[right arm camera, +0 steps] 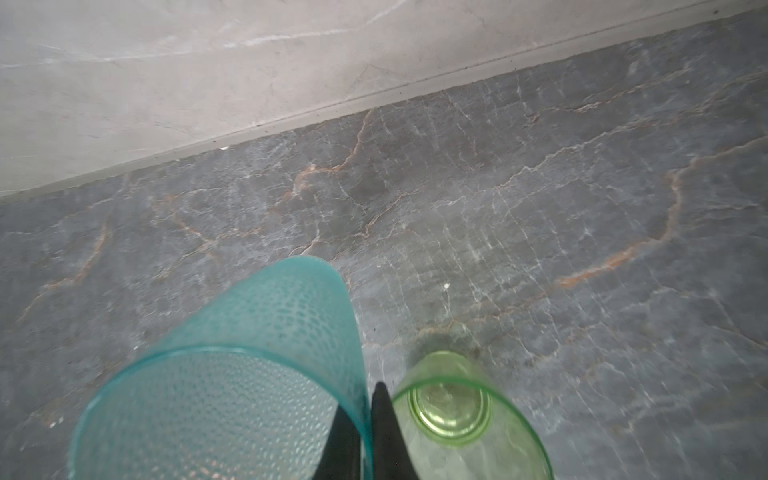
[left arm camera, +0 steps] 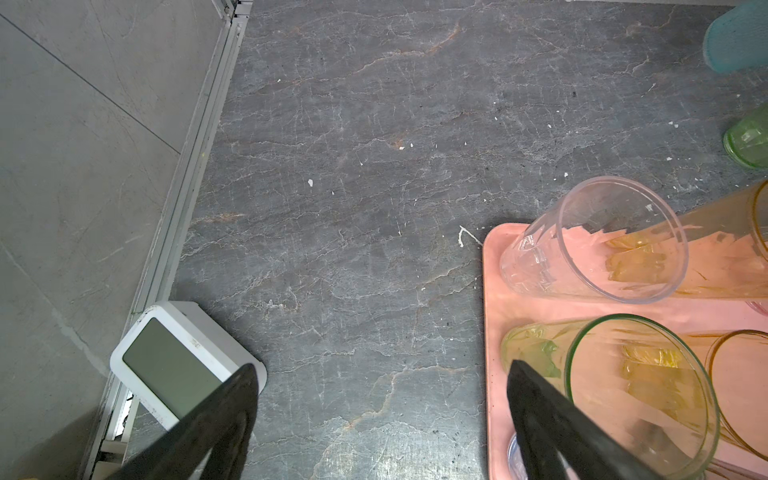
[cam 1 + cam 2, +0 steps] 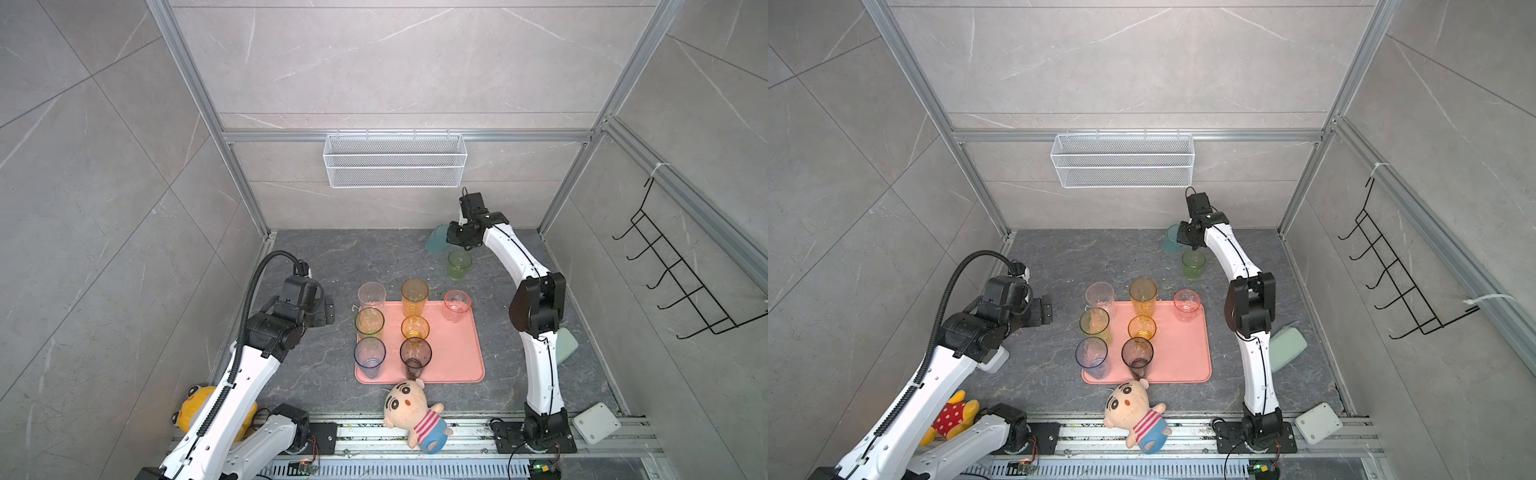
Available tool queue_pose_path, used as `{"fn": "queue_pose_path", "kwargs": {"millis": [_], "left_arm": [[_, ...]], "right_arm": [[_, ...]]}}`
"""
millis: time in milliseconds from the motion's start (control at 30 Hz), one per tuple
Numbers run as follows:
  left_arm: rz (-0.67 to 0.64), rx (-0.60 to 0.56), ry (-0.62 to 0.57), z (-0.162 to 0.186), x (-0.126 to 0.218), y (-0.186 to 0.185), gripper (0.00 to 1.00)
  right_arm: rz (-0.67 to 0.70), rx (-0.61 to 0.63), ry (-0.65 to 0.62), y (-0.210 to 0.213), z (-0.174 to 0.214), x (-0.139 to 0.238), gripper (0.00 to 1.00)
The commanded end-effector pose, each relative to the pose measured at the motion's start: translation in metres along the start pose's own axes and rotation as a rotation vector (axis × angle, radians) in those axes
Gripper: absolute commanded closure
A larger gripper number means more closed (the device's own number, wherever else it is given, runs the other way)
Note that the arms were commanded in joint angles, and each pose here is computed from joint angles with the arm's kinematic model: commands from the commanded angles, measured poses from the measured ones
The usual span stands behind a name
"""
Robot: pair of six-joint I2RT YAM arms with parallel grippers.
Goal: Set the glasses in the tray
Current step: 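Lower the right gripper onto the teal glass rim and close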
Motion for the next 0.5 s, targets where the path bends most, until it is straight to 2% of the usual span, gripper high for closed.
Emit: {"fn": "queue_pose_path", "kwargs": {"millis": [0, 467], "left_arm": [[0.025, 0.017, -0.032, -0.006, 0.007, -0.001, 0.06], [0.020, 0.021, -0.042, -0.007, 0.008, 0.001, 0.06]], "right_arm": [[-0.032, 0.027, -0.068, 0.010, -0.006, 0.036, 1.00], [-0.068, 0.026, -0.107, 0.006, 0.030, 0.119, 1.00]]}}
Point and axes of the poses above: each gripper's point midway between its finger pads, its own x axis back along the fingers, its own y axis along the line the jaws close on, z = x × y, the point moved 5 cm from there along x, back along the fingers, and after that the axes turned 9 degrees about x, right-handed, at the moved point
